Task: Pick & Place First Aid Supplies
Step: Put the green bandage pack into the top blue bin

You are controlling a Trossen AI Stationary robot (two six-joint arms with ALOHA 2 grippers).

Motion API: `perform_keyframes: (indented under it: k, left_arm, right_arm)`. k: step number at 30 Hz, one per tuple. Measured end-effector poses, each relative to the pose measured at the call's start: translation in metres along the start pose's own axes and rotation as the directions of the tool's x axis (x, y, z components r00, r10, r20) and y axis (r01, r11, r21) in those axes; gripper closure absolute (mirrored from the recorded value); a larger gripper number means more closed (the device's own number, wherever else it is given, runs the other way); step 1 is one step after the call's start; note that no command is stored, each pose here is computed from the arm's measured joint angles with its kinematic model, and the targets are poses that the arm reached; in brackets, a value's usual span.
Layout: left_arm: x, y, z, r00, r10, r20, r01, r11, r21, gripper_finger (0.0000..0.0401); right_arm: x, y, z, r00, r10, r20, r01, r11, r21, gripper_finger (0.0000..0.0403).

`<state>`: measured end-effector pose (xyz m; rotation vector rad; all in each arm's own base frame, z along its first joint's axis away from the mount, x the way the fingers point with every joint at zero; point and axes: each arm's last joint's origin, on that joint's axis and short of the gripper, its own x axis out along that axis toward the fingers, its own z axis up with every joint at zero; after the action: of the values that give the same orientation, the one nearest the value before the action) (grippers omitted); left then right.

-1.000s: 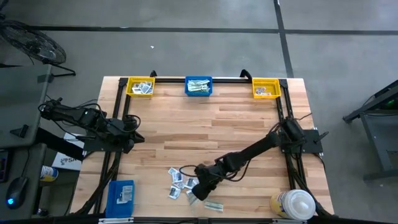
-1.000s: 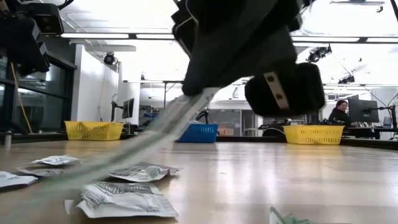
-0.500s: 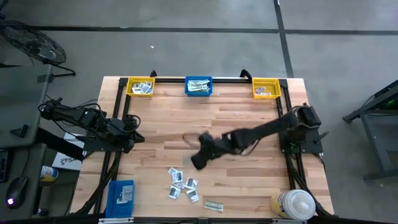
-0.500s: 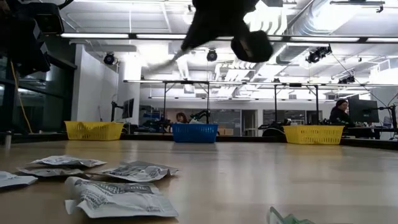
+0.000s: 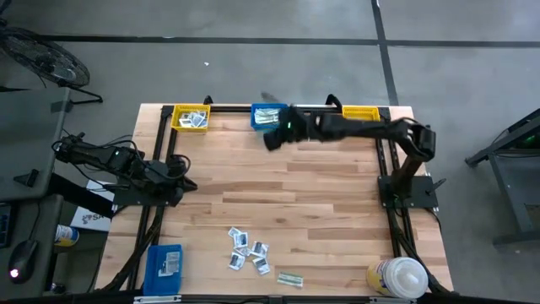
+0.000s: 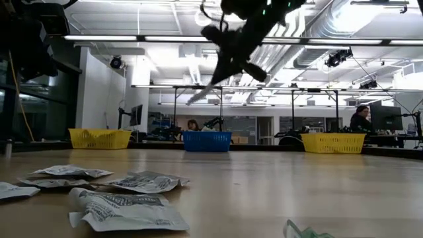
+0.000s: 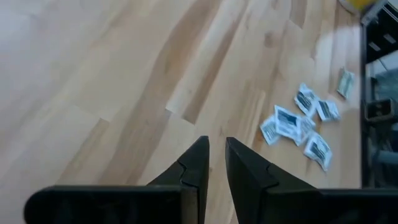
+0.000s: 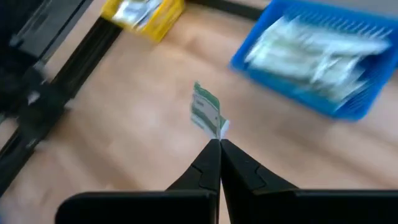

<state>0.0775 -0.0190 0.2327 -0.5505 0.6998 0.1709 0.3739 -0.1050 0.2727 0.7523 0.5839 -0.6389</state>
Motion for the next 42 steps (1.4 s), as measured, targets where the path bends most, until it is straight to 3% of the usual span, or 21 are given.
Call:
perform_keyframes:
  k: [7, 12, 18, 22, 38, 42]
  left_arm:
    - [0.0, 0.001, 0.004, 0.993, 0.066, 0.095, -0.062, 0.997, -0.049, 0.0348]
    - [-0.001, 0.003, 0.006, 0.977, 0.137, 0.163, -0.12, 0.987, -0.107, 0.0348]
    - [-0.002, 0.003, 0.01, 0.951, 0.186, 0.249, -0.155, 0.978, -0.138, 0.0348]
    - [-0.002, 0.003, 0.012, 0.937, 0.205, 0.282, -0.168, 0.974, -0.151, 0.0348]
    - [-0.003, 0.004, 0.013, 0.917, 0.244, 0.315, -0.196, 0.965, -0.176, 0.0348]
    - [-0.003, 0.004, 0.013, 0.917, 0.244, 0.315, -0.196, 0.965, -0.176, 0.0348]
  right_arm:
    - [0.004, -0.064, 0.065, 0.992, 0.036, 0.117, -0.041, 0.998, 0.043, 0.0403]
    - [0.023, -0.1, 0.088, 0.983, 0.118, 0.14, -0.13, 0.988, 0.079, 0.0403]
    - [0.065, -0.126, 0.088, 0.974, 0.204, 0.101, -0.217, 0.967, 0.137, 0.0403]
    - [0.077, -0.14, 0.086, 0.978, 0.19, 0.08, -0.201, 0.966, 0.162, 0.0403]
    - [0.103, -0.159, 0.072, 0.979, 0.204, -0.022, -0.195, 0.961, 0.198, 0.0402]
    - [0.102, -0.158, 0.072, 0.977, 0.213, -0.026, -0.205, 0.961, 0.184, 0.0379]
